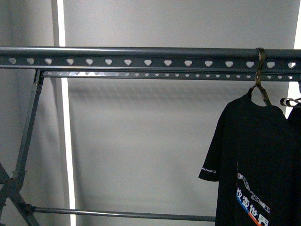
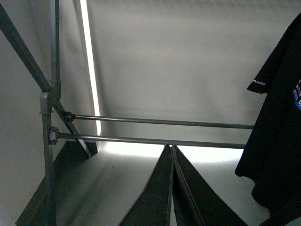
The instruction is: Hang clothes on hanger
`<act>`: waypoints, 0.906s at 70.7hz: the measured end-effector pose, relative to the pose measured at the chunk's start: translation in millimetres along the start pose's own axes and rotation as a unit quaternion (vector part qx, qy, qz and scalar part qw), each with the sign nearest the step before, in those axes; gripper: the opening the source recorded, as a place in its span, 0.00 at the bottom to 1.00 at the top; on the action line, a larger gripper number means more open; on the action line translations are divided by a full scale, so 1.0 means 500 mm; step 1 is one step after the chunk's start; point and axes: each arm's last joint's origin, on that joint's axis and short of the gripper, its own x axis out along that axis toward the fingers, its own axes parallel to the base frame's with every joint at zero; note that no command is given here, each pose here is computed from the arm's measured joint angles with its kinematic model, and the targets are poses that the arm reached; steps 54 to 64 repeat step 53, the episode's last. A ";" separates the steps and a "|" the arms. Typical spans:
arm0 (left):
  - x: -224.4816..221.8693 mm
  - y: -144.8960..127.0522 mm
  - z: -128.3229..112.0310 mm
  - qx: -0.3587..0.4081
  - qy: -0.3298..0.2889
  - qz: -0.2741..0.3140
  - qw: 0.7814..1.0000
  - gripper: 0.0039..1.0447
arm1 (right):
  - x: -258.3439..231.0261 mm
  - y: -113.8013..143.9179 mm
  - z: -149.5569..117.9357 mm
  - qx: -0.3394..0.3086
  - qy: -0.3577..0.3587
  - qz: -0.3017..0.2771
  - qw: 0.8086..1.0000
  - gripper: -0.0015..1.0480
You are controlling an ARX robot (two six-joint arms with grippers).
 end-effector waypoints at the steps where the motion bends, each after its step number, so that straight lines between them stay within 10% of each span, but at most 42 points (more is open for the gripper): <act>1: 0.000 0.000 0.000 0.000 0.000 0.000 1.000 0.03 | -0.003 0.000 -0.001 0.000 0.000 0.000 1.000 0.02; 43: 0.000 0.000 0.000 0.000 0.000 0.000 1.000 0.03 | -0.022 0.000 -0.044 -0.001 0.001 0.002 1.000 0.03; 53: 0.000 0.000 0.000 0.000 0.000 0.000 1.000 0.28 | -0.022 0.000 -0.044 -0.001 0.001 0.002 1.000 0.26; 64: 0.000 0.000 0.000 0.000 0.000 0.000 1.000 0.28 | -0.022 0.000 -0.044 -0.001 0.001 0.002 1.000 0.26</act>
